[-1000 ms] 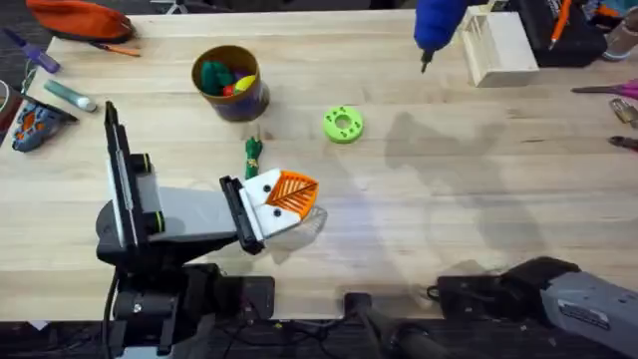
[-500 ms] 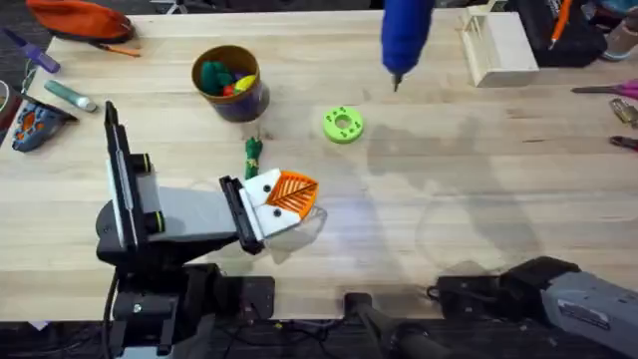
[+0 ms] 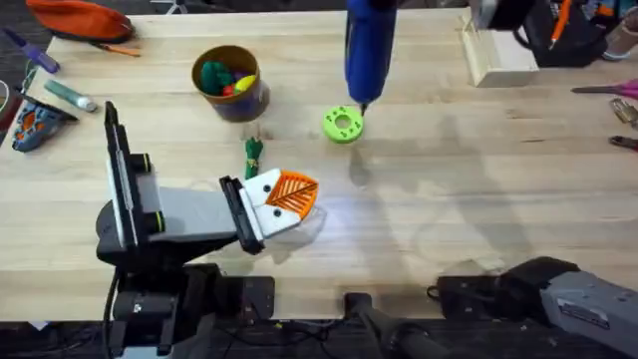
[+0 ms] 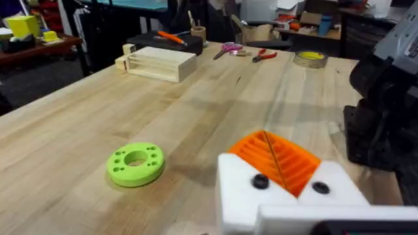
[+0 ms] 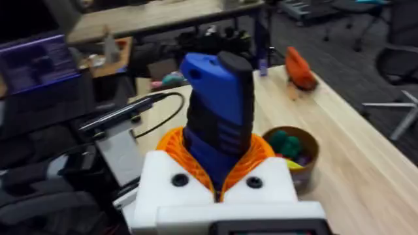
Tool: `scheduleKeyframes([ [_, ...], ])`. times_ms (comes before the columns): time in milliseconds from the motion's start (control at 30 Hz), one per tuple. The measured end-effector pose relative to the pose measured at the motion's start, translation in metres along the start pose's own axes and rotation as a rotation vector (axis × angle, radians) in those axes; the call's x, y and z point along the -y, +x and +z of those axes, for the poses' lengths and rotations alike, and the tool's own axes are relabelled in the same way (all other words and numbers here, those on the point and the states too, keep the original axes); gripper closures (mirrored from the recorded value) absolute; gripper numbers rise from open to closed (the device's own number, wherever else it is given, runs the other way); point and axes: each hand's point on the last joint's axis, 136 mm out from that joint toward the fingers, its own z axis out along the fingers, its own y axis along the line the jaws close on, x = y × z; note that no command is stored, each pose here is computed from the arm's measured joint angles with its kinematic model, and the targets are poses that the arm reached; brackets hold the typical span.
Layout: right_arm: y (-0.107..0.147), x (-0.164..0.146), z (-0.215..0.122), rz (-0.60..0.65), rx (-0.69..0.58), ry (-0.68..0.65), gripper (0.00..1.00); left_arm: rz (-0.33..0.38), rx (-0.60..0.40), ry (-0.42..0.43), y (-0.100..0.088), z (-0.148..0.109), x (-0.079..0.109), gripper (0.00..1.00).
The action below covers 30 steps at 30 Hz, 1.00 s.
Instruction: Pick up the gripper from the table and insert it into the empty holder that is missing its gripper. Then pick up a screw, insert it into the mounting hole, and use the screwdriver to tighten it. Finally, clean up the table by picking up the vegetable and placing it into the bucket.
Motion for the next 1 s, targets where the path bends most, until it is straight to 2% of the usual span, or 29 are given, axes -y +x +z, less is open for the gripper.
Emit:
scheduleKeyframes([
  [233,0.019,-0.018,0.024,0.009,-0.024,-0.196,0.975,0.0,0.0,0.0,0.0,0.0,0.0,0.989],
  [600,0.03,-0.037,0.046,-0.098,0.021,-0.452,0.975,0.0,0.0,0.0,0.0,0.0,0.0,0.989],
  [1000,0.031,-0.063,0.052,-0.196,0.05,-0.565,0.975,0.0,0.0,0.0,0.0,0.0,0.0,0.989],
])
